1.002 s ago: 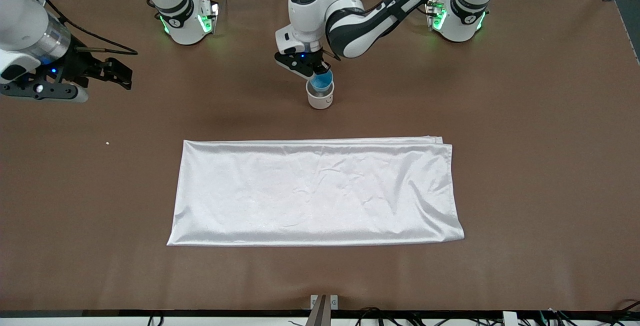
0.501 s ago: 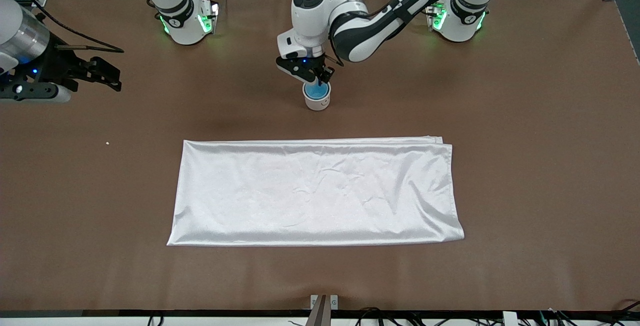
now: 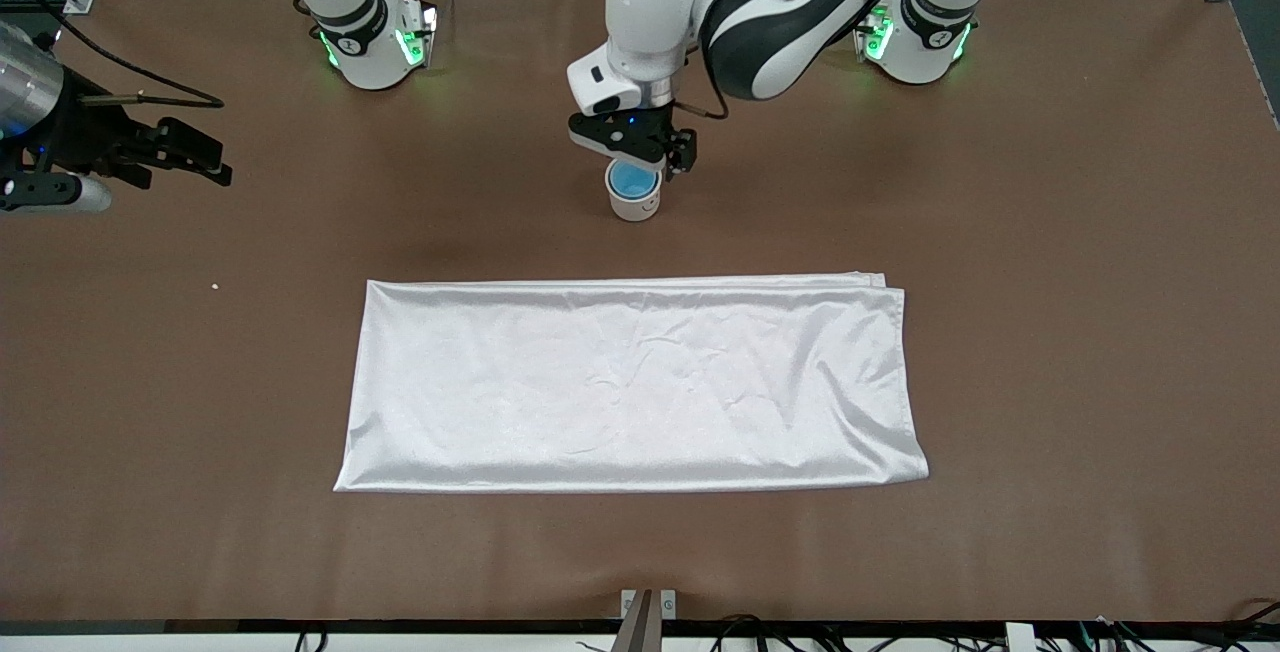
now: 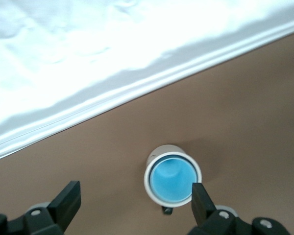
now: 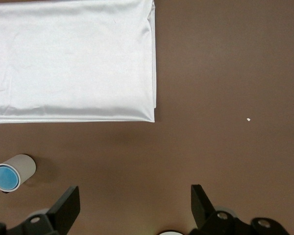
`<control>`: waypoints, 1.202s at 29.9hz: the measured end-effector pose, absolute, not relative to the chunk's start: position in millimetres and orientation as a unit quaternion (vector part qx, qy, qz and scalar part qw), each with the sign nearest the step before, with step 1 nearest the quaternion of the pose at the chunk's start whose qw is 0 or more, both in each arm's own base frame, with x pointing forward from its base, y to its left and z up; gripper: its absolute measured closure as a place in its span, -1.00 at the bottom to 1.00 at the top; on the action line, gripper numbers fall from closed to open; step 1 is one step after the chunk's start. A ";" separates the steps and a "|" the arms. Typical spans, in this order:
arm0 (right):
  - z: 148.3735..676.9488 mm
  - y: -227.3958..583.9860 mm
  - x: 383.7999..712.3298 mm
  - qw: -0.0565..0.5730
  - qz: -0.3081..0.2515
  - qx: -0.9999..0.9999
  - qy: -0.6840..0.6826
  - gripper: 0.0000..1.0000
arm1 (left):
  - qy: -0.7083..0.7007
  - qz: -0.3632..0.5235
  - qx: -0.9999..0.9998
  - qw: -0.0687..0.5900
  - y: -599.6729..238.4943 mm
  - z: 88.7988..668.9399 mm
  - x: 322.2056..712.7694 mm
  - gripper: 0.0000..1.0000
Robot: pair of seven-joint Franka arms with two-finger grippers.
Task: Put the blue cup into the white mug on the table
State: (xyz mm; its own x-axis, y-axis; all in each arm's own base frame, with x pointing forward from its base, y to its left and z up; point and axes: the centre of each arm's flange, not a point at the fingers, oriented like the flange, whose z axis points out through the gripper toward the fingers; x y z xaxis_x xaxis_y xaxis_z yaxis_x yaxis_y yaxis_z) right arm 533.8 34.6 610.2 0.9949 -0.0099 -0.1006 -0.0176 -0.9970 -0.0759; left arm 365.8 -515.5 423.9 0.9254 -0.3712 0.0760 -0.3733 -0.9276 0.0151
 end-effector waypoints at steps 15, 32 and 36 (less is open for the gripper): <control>606.6 53.2 534.7 0.036 0.052 -0.998 -0.007 -1.00 | -0.090 0.032 0.995 -0.042 -451.8 539.3 421.7 -1.00; 594.7 51.9 545.7 0.030 0.049 -0.998 -0.006 -1.00 | 0.010 0.028 1.000 0.002 -292.4 603.9 514.3 -1.00; 594.3 51.7 546.4 0.030 0.048 -0.998 -0.006 -1.00 | 0.020 0.021 1.000 -0.007 -259.5 607.5 524.9 -1.00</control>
State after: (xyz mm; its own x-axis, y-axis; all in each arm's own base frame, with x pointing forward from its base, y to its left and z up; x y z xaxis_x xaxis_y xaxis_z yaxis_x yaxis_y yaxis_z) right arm 546.4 51.7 594.3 0.9954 0.0155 -0.0949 0.0098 -0.9981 -0.0607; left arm 524.9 -259.5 607.5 0.9983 0.0389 0.0425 0.0395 -0.9991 -0.0136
